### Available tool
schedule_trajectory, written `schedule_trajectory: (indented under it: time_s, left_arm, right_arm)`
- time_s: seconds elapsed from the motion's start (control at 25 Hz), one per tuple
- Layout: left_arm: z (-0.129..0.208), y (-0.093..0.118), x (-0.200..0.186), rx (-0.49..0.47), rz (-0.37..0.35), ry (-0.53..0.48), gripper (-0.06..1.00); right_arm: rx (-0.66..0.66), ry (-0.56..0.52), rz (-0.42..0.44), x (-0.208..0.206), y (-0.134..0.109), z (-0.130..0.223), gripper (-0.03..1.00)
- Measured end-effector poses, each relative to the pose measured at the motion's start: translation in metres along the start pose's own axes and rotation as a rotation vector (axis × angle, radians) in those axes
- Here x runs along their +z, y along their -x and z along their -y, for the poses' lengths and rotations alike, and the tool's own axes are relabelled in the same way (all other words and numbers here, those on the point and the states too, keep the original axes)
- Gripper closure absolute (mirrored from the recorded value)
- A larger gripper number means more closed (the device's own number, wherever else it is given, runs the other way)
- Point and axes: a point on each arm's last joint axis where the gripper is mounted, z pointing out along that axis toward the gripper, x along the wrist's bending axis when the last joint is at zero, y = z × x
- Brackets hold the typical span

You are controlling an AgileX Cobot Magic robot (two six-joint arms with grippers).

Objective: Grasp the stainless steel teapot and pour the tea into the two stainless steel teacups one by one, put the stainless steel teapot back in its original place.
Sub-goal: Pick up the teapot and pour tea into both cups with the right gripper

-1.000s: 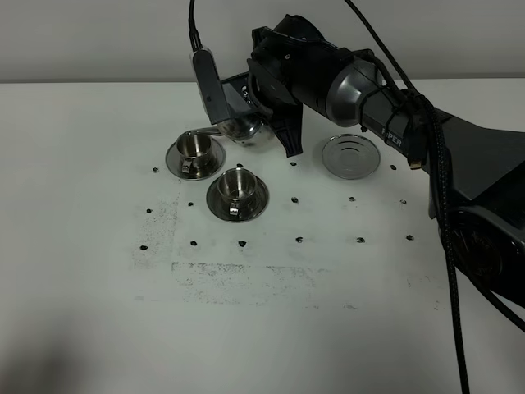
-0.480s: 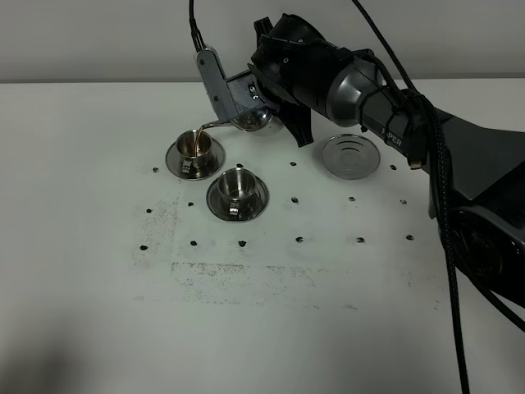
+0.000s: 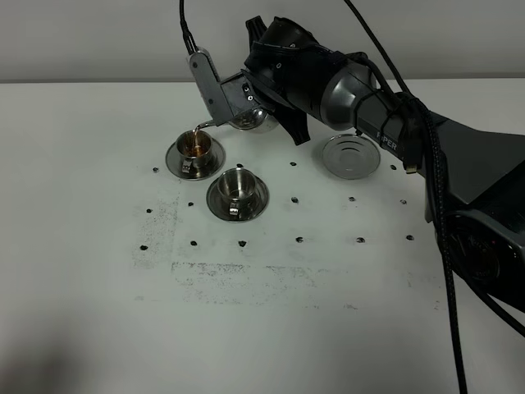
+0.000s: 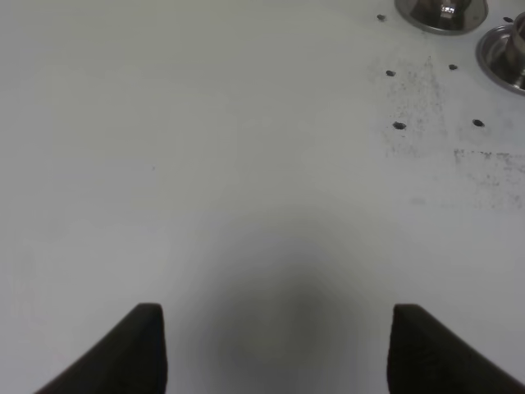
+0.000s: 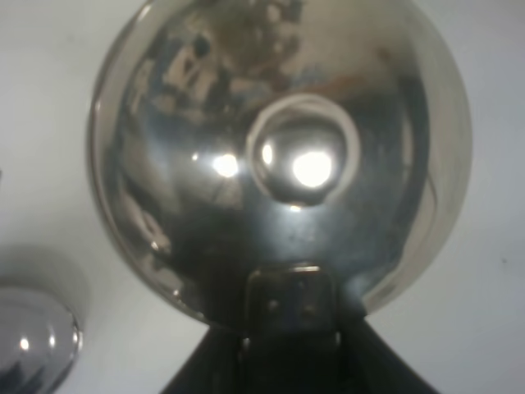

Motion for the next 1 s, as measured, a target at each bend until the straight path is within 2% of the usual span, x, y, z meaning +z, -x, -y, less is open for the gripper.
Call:
schedule_trajectory:
  time_s: [0.4, 1.0]
  left_arm:
    - [0.000, 0.000, 0.000, 0.000, 0.000, 0.000, 0.39]
    - [0.000, 0.000, 0.000, 0.000, 0.000, 0.000, 0.39]
  right_arm:
    - [-0.038, -0.017, -0.016, 0.014, -0.009, -0.007, 0.77]
    - [-0.077, -0.037, 0.016, 0.012, -0.007, -0.009, 0.77]
